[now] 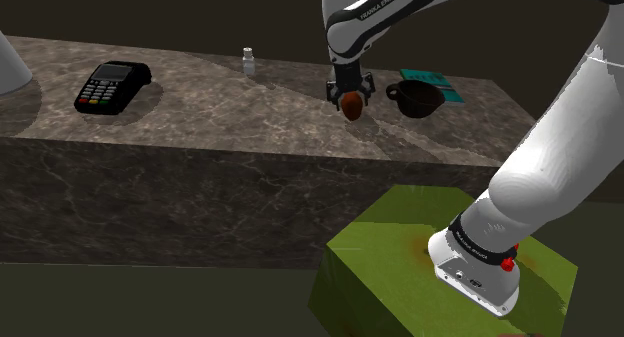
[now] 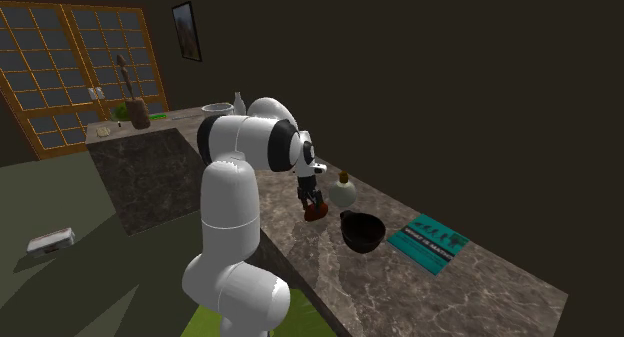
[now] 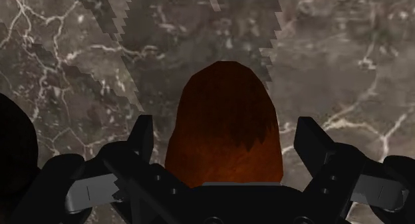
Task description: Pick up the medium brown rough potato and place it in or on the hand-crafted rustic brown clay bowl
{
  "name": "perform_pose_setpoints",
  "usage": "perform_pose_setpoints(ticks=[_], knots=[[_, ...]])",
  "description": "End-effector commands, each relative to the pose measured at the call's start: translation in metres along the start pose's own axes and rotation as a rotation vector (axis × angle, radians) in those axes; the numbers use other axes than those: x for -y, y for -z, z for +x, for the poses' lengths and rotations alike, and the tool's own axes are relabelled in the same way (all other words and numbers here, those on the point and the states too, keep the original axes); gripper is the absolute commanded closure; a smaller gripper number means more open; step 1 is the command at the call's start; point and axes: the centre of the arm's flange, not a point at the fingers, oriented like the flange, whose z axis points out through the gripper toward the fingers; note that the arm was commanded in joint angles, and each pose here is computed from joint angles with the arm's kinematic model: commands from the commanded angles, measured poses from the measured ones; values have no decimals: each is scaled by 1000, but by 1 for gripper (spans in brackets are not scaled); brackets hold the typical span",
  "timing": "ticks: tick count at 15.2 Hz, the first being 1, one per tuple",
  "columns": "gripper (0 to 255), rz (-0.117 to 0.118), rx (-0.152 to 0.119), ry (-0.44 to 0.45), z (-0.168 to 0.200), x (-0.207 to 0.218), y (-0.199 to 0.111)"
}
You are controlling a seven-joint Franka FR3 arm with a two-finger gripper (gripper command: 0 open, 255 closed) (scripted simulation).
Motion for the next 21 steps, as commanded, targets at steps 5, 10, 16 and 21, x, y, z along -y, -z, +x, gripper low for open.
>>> perform_pose_setpoints(ticks=[5,10,16,21], knots=[[255,0,0,0,0,0,0],[255,0,0,0,0,0,-1],[255,0,0,0,0,-3,9],[255,0,0,0,-1,-12,34]])
